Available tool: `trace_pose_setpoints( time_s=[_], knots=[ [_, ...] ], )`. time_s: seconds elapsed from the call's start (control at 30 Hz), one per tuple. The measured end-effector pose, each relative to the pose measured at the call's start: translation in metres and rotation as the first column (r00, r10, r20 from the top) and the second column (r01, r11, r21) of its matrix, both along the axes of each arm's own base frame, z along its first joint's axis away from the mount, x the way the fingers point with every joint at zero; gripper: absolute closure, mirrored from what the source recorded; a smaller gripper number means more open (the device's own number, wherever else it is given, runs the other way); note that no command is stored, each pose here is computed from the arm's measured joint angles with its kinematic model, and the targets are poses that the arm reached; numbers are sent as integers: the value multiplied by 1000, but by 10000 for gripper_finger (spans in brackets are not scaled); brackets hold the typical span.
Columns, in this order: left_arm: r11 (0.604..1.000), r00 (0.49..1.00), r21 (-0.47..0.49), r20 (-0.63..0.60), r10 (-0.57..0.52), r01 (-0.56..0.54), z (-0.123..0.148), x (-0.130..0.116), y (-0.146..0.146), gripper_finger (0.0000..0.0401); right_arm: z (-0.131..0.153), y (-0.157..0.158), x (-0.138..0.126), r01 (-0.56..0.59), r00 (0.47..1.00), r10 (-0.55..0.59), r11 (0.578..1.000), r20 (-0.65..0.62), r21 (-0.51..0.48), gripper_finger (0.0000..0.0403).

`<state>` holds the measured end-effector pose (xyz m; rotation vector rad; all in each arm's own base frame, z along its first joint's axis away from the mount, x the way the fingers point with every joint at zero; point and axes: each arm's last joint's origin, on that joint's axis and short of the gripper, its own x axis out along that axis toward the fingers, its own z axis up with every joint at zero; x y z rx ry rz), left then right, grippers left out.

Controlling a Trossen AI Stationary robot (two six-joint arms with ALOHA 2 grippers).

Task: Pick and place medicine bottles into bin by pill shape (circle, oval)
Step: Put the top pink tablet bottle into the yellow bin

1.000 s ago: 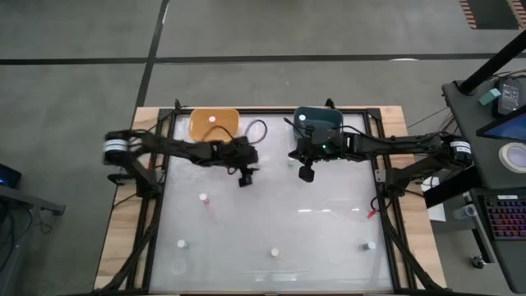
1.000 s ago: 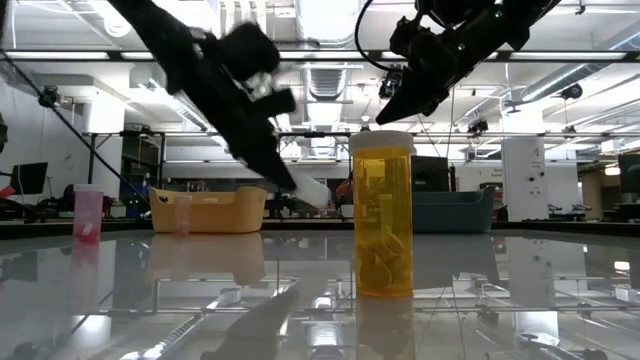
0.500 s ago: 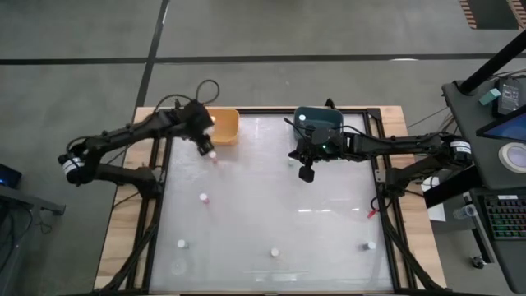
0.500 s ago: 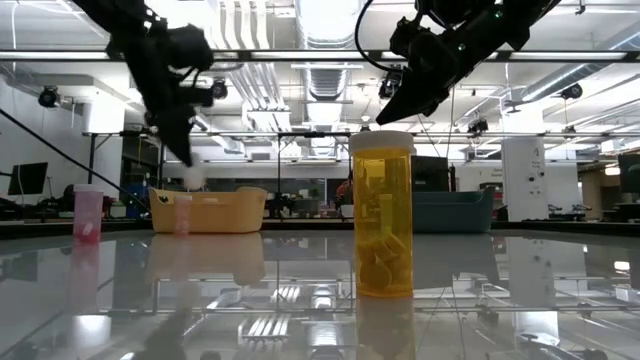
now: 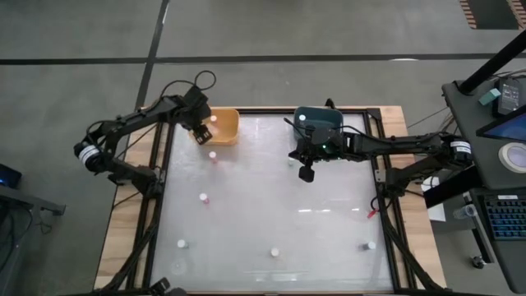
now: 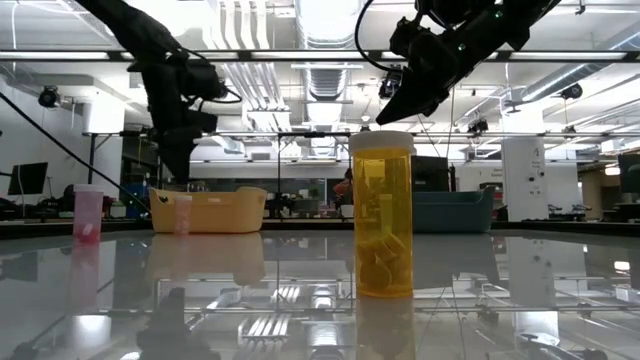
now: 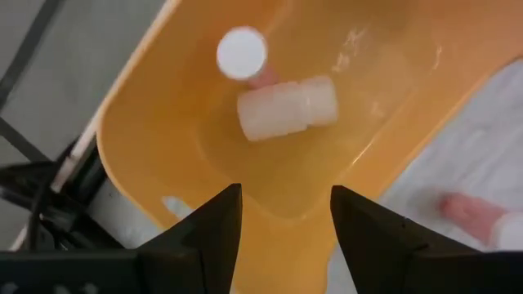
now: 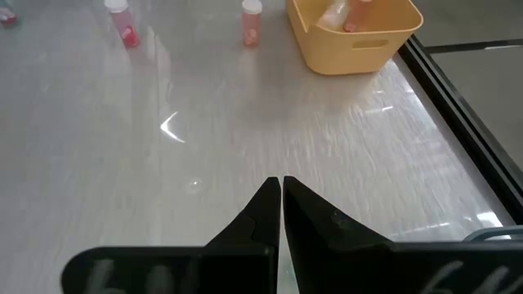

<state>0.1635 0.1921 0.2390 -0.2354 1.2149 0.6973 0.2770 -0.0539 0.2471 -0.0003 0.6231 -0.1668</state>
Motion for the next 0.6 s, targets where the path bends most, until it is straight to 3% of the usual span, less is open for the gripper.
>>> trace_pose_setpoints(
  time_s=[0.3, 0.5, 0.6],
  knots=[
    [986, 978, 96, 142, -150, 137, 39, 19, -27, 229, -1, 0, 0, 0, 1000, 0, 1000, -4, 0, 394],
    [929, 869, 187, 333, -365, 318, 57, 39, -64, 229, -10, -1, 3, 0, 1000, 0, 1000, -26, 5, 394],
    [908, 818, 221, 398, -416, 355, 61, 50, -80, 228, -17, -1, 7, 1, 999, -1, 1000, -50, 11, 394]
  ],
)
